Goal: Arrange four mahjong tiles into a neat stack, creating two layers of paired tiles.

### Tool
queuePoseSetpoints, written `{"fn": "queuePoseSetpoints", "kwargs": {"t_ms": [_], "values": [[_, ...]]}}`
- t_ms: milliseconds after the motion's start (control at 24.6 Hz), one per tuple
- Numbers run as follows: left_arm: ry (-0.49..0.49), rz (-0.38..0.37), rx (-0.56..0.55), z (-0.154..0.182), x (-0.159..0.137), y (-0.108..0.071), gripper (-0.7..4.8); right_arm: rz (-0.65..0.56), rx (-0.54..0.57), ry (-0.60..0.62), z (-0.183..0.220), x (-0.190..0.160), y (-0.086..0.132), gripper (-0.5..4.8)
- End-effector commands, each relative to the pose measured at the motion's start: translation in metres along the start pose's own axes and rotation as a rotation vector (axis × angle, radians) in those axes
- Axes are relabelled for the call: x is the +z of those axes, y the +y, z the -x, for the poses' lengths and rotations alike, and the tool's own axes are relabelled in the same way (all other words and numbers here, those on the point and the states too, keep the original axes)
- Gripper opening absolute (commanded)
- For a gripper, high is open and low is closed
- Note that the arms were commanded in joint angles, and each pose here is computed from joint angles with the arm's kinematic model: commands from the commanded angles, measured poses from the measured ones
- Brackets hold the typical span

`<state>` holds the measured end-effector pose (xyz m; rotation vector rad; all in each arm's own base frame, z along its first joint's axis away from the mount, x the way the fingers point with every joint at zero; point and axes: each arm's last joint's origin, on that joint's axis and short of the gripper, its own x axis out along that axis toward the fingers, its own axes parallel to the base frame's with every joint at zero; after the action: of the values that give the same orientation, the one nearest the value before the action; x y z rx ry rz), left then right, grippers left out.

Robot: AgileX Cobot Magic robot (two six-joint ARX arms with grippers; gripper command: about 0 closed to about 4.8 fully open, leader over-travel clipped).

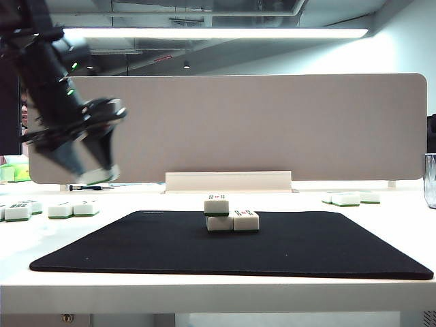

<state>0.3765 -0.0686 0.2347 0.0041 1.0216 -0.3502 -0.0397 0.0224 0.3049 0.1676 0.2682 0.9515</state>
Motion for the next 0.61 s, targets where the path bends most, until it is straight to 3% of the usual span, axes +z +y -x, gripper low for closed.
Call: {"fn": "queuePoseSetpoints", "kwargs": {"t_ms": [41, 163, 326, 366, 448, 611], "values": [[-0.041, -0.159, -0.104, 0.007, 0.004, -0.03, 2.01, 0.02, 0.002, -0.014, 0.002, 0.0, 0.002, -0.01], [-0.042, -0.349, -0.152, 0.004, 0.001, -0.064, 2.01, 0.02, 0.002, -0.014, 0.002, 0.0, 0.002, -0.01], [-0.055, -0.539, -0.196, 0.0, -0.004, -0.105, 2.0, 0.02, 0.002, -0.014, 0.002, 0.0, 0.002, -0.01], [-0.078, -0.601, -0.206, -0.001, -0.006, -0.124, 2.0, 0.02, 0.002, -0.014, 0.002, 0.0, 0.002, -0.01], [-0.107, -0.666, -0.223, -0.001, -0.009, -0.145, 2.0, 0.02, 0.002, -0.014, 0.002, 0.0, 0.002, -0.01], [-0.125, -0.742, -0.253, 0.0, -0.015, -0.166, 2.0, 0.02, 0.002, -0.014, 0.002, 0.0, 0.002, -0.01]]}}
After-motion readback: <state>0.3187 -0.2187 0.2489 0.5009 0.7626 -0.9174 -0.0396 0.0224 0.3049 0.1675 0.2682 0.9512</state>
